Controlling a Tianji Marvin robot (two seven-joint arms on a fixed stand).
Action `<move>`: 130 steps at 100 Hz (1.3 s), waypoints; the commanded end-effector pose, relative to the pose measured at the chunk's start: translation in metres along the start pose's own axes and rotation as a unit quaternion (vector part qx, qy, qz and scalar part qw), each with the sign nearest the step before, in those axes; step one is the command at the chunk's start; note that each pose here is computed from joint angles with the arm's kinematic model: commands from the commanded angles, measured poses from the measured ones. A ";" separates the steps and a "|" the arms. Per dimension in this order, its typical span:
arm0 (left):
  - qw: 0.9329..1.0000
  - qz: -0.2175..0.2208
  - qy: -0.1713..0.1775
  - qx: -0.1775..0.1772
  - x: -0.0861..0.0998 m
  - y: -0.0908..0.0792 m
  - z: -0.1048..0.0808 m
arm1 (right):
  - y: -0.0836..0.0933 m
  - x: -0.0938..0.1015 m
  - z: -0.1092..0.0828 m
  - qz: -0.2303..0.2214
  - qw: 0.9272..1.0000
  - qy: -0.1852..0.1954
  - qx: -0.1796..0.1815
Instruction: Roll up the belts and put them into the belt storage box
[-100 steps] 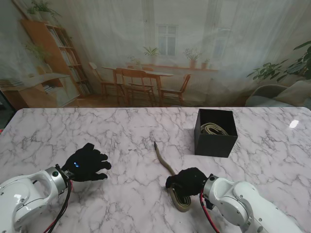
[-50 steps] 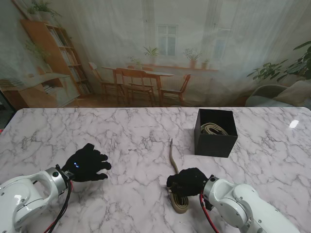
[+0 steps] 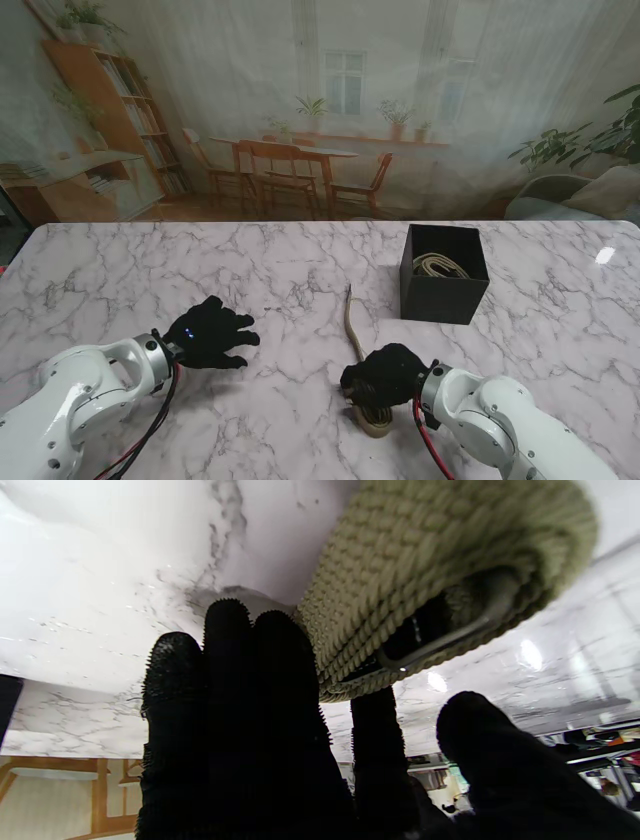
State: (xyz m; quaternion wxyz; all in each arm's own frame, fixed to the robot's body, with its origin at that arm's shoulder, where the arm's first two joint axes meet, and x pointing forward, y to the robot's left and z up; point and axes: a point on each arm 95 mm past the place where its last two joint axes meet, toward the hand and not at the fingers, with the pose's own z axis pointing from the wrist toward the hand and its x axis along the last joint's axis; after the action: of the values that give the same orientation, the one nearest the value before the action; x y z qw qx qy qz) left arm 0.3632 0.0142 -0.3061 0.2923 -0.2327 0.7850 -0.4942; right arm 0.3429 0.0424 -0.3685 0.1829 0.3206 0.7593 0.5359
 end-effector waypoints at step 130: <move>0.995 -0.069 0.046 -0.048 0.004 -0.012 0.136 | -0.010 0.002 0.004 -0.042 0.998 0.043 0.009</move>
State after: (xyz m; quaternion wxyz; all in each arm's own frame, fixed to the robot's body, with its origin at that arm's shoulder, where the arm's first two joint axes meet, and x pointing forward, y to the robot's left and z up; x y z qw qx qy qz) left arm 0.4509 -0.0745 -0.3434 0.2097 -0.2716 0.8068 -0.4810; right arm 0.3462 0.0472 -0.3696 0.1761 0.2642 0.7760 0.5450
